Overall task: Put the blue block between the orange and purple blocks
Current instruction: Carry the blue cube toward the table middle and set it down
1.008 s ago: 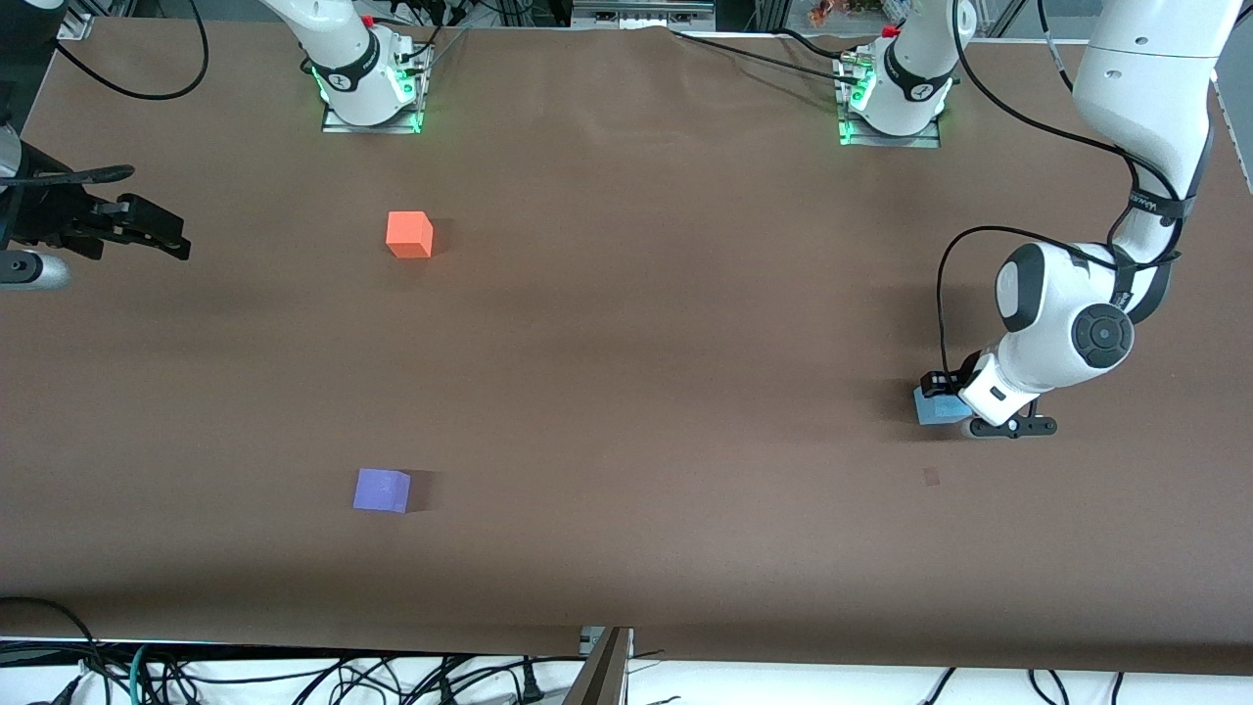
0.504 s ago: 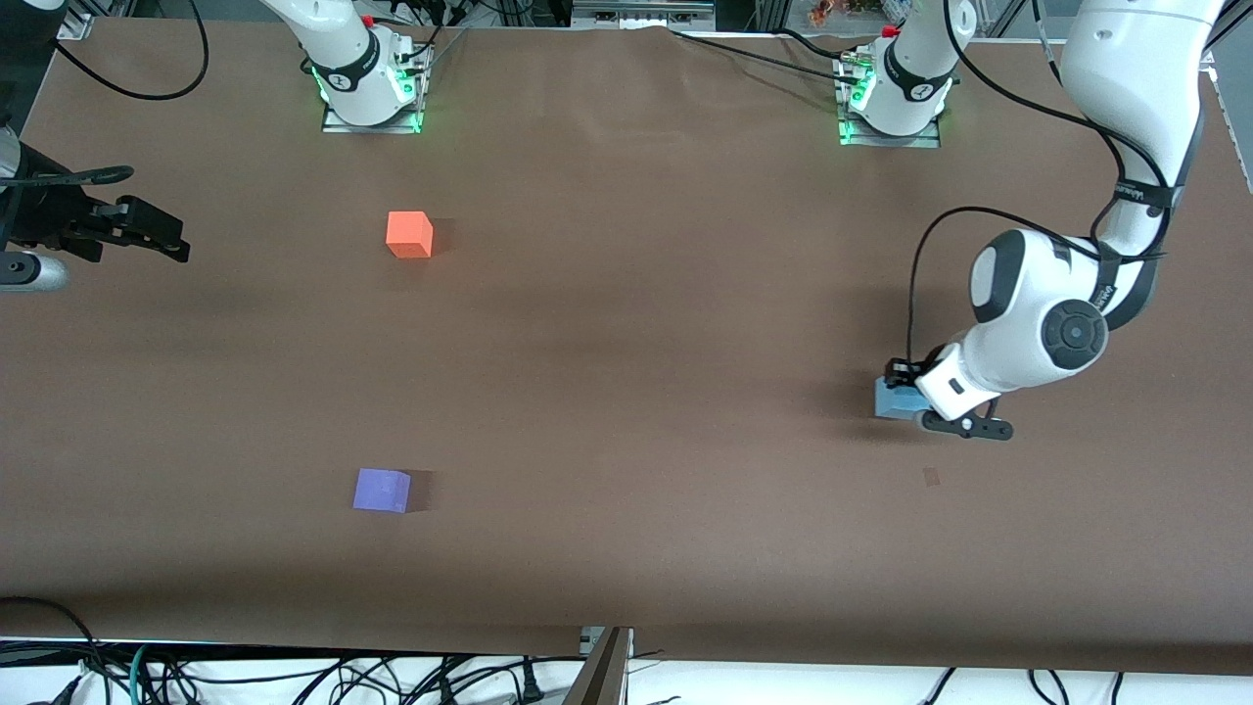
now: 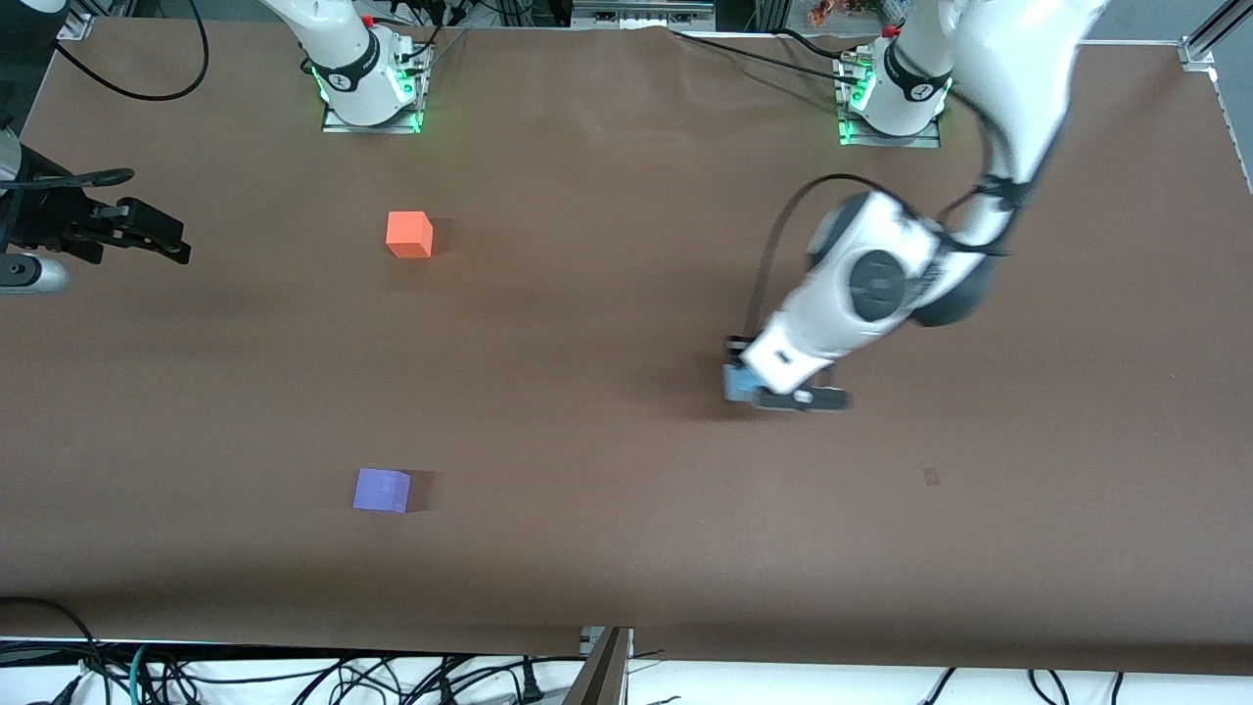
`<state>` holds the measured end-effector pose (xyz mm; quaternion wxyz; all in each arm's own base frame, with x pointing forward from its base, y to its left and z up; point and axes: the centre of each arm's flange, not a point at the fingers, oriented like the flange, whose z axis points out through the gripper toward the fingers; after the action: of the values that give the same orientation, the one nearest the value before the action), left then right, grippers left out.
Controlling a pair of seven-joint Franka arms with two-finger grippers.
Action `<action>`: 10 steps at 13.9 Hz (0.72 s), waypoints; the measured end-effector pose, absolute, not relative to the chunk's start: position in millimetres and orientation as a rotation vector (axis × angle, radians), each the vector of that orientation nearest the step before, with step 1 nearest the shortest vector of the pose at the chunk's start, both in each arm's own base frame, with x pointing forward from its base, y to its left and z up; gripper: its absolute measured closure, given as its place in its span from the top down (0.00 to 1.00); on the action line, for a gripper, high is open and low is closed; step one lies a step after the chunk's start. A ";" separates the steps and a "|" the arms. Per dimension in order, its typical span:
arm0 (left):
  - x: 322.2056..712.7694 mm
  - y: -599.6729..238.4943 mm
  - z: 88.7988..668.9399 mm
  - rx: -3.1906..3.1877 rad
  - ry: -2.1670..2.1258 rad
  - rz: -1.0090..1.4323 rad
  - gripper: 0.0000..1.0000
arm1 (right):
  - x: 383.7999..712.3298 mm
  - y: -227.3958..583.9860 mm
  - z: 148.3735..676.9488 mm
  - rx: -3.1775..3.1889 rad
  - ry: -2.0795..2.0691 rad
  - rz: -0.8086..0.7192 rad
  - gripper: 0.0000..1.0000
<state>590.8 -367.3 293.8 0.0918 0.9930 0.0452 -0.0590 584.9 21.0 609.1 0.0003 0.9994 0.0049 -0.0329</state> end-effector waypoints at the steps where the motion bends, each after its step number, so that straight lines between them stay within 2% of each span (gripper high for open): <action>1: 582.0 -406.4 280.0 2.945 0.208 -0.193 0.53 | 585.0 21.0 609.1 3.140 0.015 -0.103 1.00; 4: 559.7 -481.9 244.6 2.968 0.313 -0.181 0.53 | 585.1 21.1 609.0 3.140 0.015 -0.102 1.00; 8: 546.8 -522.4 231.9 2.915 0.474 -0.144 0.53 | 585.2 21.1 609.0 3.140 0.015 -0.102 1.00; 9: 545.6 -524.4 228.7 2.915 0.496 -0.147 0.58 | 585.2 21.1 609.1 3.140 0.015 -0.101 1.00; 10: 545.7 -524.7 227.4 2.914 0.508 -0.147 0.68 | 585.2 21.1 609.1 3.140 0.015 -0.101 1.00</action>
<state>545.7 -524.7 227.4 0.0898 0.9800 0.1708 -0.0494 585.2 21.1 609.1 -0.0001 0.9995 0.0049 -0.0322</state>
